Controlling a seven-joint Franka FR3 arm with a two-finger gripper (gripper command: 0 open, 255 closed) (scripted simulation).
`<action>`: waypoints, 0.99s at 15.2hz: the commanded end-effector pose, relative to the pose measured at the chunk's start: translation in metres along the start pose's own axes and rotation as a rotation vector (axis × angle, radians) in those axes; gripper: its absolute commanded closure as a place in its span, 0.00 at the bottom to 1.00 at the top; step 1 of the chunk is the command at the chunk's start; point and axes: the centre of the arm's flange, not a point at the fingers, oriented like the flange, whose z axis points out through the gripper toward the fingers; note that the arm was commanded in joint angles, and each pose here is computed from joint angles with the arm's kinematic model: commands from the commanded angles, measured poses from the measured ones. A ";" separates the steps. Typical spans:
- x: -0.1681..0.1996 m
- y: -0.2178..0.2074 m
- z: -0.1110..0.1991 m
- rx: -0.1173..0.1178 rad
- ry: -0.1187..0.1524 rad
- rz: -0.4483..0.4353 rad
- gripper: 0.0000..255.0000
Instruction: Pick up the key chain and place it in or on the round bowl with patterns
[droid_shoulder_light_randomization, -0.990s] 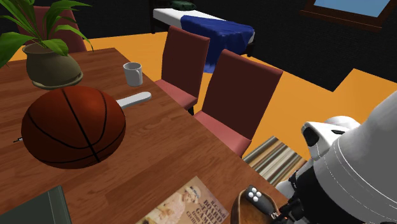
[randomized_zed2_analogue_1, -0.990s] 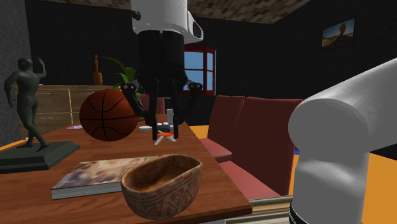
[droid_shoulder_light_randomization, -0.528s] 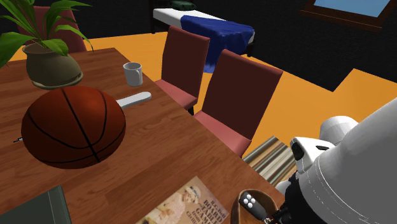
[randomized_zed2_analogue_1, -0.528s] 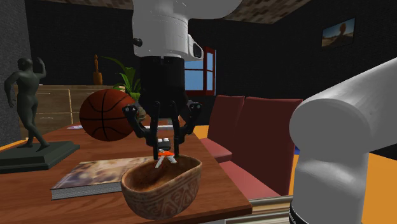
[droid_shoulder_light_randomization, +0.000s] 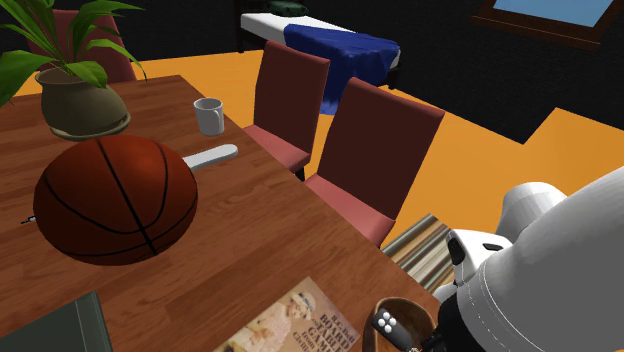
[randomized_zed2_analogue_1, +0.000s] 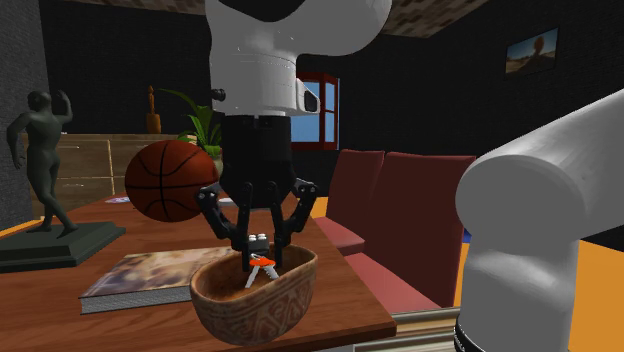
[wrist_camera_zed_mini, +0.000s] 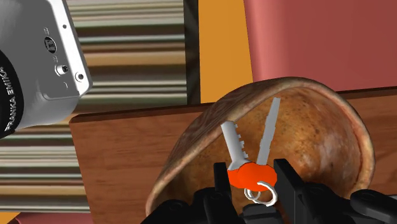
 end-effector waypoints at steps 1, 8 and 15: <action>0.000 0.000 0.000 0.000 0.000 0.000 1.00; 0.000 0.000 0.000 0.000 0.000 0.000 0.00; 0.000 0.000 -0.050 0.000 0.000 0.000 0.00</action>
